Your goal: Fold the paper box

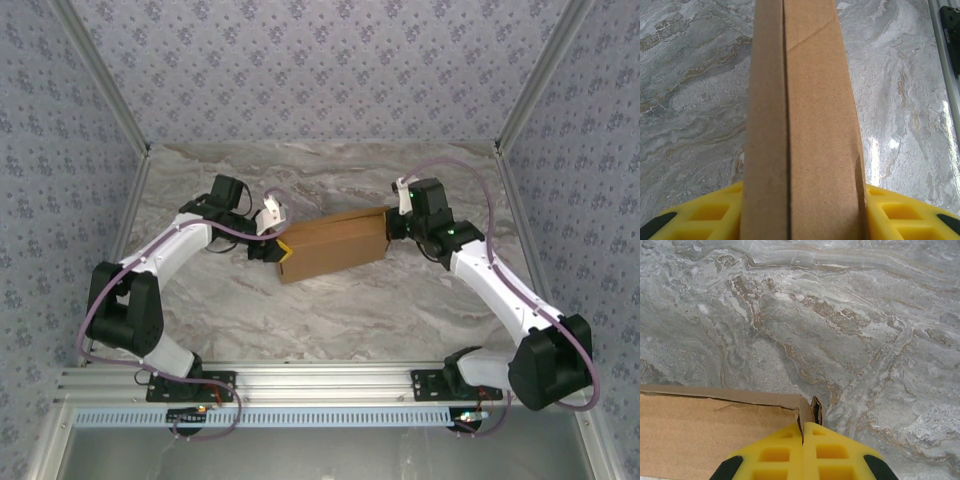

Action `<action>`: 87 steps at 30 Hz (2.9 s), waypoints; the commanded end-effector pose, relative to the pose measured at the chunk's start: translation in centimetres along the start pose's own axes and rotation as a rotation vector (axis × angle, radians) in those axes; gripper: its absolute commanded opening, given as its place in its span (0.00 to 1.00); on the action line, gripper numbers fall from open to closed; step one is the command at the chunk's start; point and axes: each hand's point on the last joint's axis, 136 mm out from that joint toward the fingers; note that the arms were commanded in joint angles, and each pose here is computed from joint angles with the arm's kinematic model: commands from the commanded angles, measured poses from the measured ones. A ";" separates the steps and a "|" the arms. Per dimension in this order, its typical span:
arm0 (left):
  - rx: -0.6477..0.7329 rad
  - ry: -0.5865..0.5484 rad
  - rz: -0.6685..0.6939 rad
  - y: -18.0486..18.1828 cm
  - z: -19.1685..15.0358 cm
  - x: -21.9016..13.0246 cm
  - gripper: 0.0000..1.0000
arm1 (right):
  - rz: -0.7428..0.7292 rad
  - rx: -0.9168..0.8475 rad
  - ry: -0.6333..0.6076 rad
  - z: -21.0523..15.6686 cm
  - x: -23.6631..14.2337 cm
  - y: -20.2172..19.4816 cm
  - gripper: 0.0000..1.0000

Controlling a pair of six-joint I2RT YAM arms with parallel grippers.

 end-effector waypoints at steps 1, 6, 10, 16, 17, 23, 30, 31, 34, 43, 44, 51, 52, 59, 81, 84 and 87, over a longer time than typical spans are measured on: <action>-0.021 0.020 0.049 1.3 -0.3 -0.4 0.38 | -0.049 -0.014 0.101 -3.5 0.3 -1.6 0.02; -0.018 0.005 0.069 1.5 0.1 -0.6 0.53 | -0.042 -0.019 0.079 -3.3 0.2 -1.0 0.01; -0.016 -0.008 0.091 1.6 0.5 -0.9 0.61 | -0.052 -0.017 0.068 -3.1 0.2 -0.7 0.01; -0.042 -0.002 0.107 1.9 0.5 -1.1 0.69 | -0.059 -0.015 0.064 -2.9 0.1 -0.3 0.01; -0.044 -0.002 0.110 2.0 0.6 -1.2 0.70 | -0.060 -0.016 0.060 -2.8 0.1 -0.2 0.01; -0.061 -0.017 0.130 2.0 1.2 -1.8 0.77 | -0.069 -0.022 0.051 -2.3 -0.1 0.1 0.01; -0.087 -0.071 0.185 2.2 2.5 -2.9 0.80 | -0.081 -0.021 0.061 -2.4 0.2 0.1 0.01; -0.092 -0.086 0.201 2.2 2.8 -3.2 0.79 | -0.081 -0.021 0.063 -2.4 0.2 0.1 0.01; -0.141 -0.118 0.275 2.6 3.5 -4.2 0.79 | -0.084 -0.019 0.058 -2.2 0.1 0.1 0.01; -0.403 -0.118 0.589 2.8 1.4 -7.2 0.66 | -0.081 -0.018 0.054 -2.0 0.0 0.3 0.01; -0.416 -0.117 0.593 2.4 1.3 -7.2 0.64 | -0.081 -0.018 0.054 -2.0 0.0 0.3 0.01; -0.433 -0.101 0.615 1.5 1.3 -7.5 0.44 | -0.075 -0.018 0.046 -1.8 0.0 0.5 0.01; -0.431 -0.097 0.609 1.5 1.4 -7.4 0.40 | -0.075 -0.016 0.049 -1.9 0.0 0.5 0.01; -0.408 -0.067 0.577 1.5 1.7 -6.7 0.27 | -0.074 -0.016 0.047 -2.1 -0.1 0.4 0.01; -0.724 -0.134 0.593 2.2 2.1 -5.9 0.00 | -0.078 0.007 0.061 -2.9 0.2 0.3 0.01; -0.795 -0.175 0.588 2.2 2.5 -5.7 0.00 | -0.075 0.007 0.063 -3.1 0.3 0.4 0.01; -0.839 -0.186 0.600 2.2 2.6 -5.6 0.00 | -0.074 0.008 0.067 -3.2 0.4 0.3 0.01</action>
Point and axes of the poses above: each hand's point on the last joint's axis, 136 mm out from that joint toward the fingers, its own x axis out along the fingers, its own y axis along the line the jaws close on, z = x × y, and after that the axes turned 12 degrees about x, right-handed
